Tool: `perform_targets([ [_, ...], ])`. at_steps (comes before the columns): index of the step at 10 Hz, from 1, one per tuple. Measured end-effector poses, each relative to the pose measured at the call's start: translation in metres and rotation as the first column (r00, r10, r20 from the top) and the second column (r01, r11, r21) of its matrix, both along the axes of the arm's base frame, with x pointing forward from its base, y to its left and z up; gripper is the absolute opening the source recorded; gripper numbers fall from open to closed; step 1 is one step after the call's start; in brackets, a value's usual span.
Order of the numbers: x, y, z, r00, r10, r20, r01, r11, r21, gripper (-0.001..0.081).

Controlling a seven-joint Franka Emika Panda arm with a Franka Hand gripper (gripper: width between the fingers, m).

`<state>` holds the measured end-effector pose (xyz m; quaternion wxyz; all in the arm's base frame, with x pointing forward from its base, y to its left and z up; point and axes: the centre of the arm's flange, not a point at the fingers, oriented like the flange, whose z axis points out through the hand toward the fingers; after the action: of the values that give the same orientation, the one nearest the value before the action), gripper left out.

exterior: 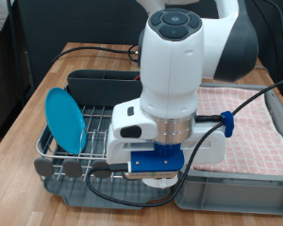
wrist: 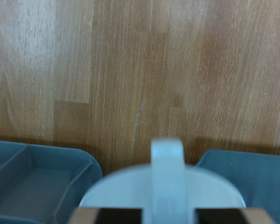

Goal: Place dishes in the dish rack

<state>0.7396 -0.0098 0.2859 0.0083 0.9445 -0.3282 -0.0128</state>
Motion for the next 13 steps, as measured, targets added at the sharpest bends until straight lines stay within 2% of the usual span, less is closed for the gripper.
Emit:
perform_targets([
  [1,0.002,0.000,0.000,1.000,0.000,-0.005,0.000,1.000,0.003,0.0071],
  [2,0.003,0.001,-0.001,1.000,0.001,-0.006,-0.001,1.000,0.005,0.0259],
  [3,0.003,0.001,-0.001,1.000,0.001,-0.006,-0.001,1.000,0.006,0.0407],
  [4,0.004,0.002,0.000,1.000,0.002,-0.005,-0.002,1.000,0.006,0.0407],
  [6,0.006,0.002,0.004,1.000,0.003,0.008,-0.003,1.000,0.006,0.0726],
  [7,0.006,0.003,0.006,1.000,0.005,0.006,-0.005,1.000,0.007,0.0726],
  [8,0.007,0.006,0.011,1.000,0.008,-0.008,-0.008,1.000,0.011,0.0786],
  [11,0.004,0.014,0.033,0.997,0.020,-0.071,-0.018,0.999,0.028,0.0800],
  [13,0.000,0.017,0.048,0.996,0.012,-0.087,-0.009,0.999,0.033,0.0802],
])
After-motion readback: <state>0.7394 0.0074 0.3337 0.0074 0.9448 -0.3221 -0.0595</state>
